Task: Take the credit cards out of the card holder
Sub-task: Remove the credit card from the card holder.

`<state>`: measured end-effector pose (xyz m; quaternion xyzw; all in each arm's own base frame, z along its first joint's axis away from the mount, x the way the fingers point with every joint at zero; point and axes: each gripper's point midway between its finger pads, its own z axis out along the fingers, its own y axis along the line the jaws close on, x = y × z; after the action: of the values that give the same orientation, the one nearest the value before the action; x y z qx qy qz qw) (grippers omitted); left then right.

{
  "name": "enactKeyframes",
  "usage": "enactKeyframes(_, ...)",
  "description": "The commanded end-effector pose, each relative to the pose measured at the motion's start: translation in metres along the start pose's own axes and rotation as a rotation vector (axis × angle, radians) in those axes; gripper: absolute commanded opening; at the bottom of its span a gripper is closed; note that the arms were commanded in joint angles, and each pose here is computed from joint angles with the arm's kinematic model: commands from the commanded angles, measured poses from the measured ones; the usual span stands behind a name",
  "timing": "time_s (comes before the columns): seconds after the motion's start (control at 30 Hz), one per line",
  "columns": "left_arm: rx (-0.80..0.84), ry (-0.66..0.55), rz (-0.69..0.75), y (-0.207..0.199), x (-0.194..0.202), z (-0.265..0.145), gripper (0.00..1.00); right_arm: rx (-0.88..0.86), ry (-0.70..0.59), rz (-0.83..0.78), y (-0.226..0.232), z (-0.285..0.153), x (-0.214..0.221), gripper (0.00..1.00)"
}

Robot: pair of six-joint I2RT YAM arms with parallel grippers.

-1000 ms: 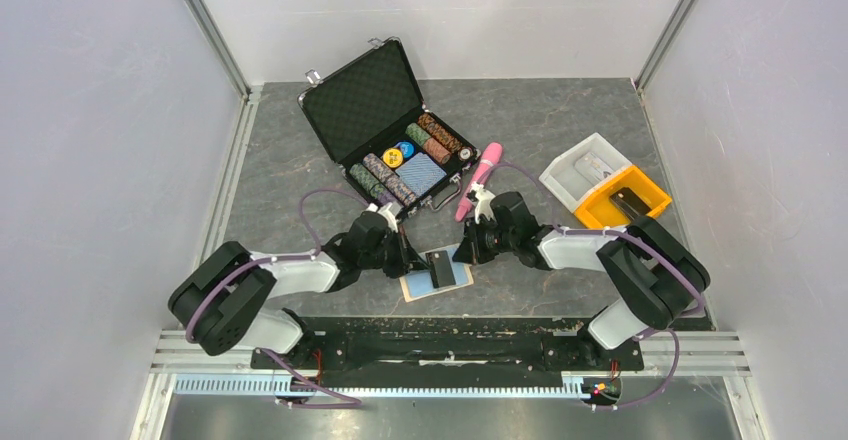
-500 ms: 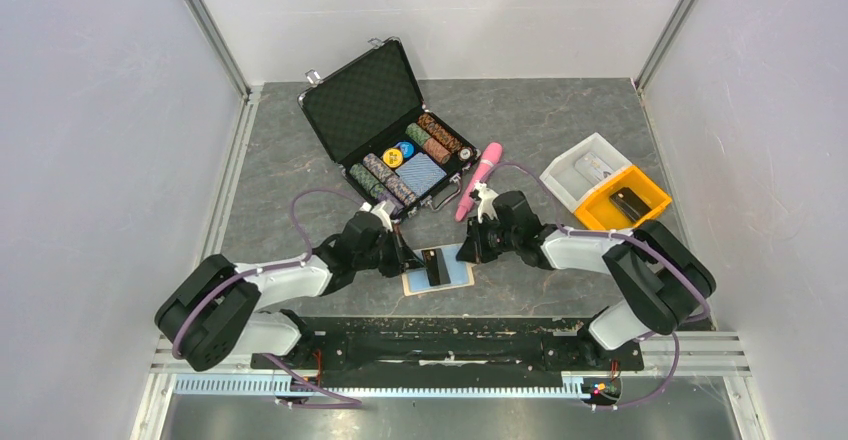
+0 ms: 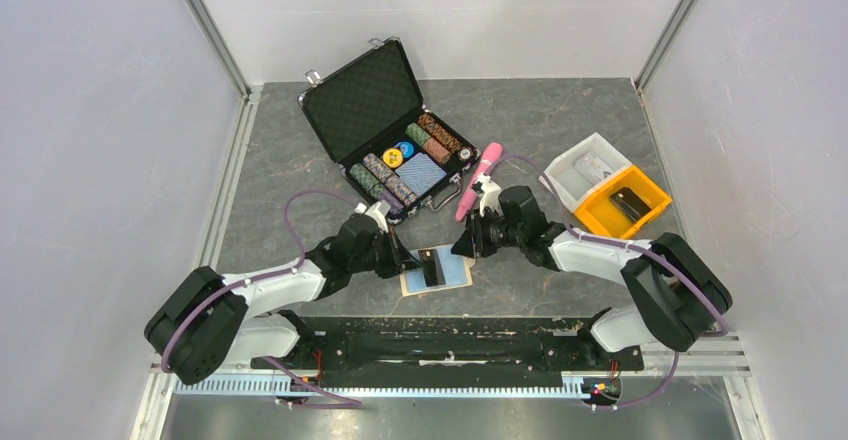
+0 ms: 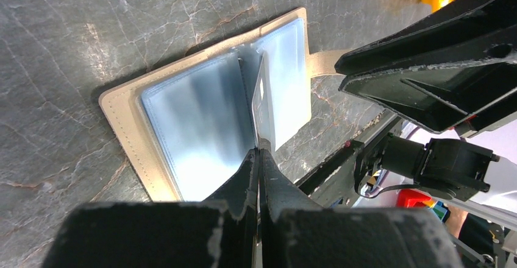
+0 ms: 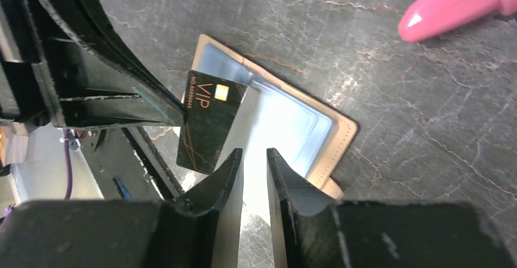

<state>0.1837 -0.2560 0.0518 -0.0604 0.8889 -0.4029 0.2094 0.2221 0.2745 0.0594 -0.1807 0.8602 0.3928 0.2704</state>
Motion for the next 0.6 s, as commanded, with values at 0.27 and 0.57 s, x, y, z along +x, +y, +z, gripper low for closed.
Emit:
enactKeyframes(0.27, 0.013, -0.044, 0.011, -0.003, -0.006, -0.008, 0.02, -0.159, -0.018, 0.004, 0.036, 0.018, -0.005, 0.24)
enactKeyframes(0.57, 0.051, -0.026, 0.014, -0.013, -0.009, 0.002, 0.02, -0.135, 0.030, 0.032, 0.027, 0.028, 0.012, 0.24)
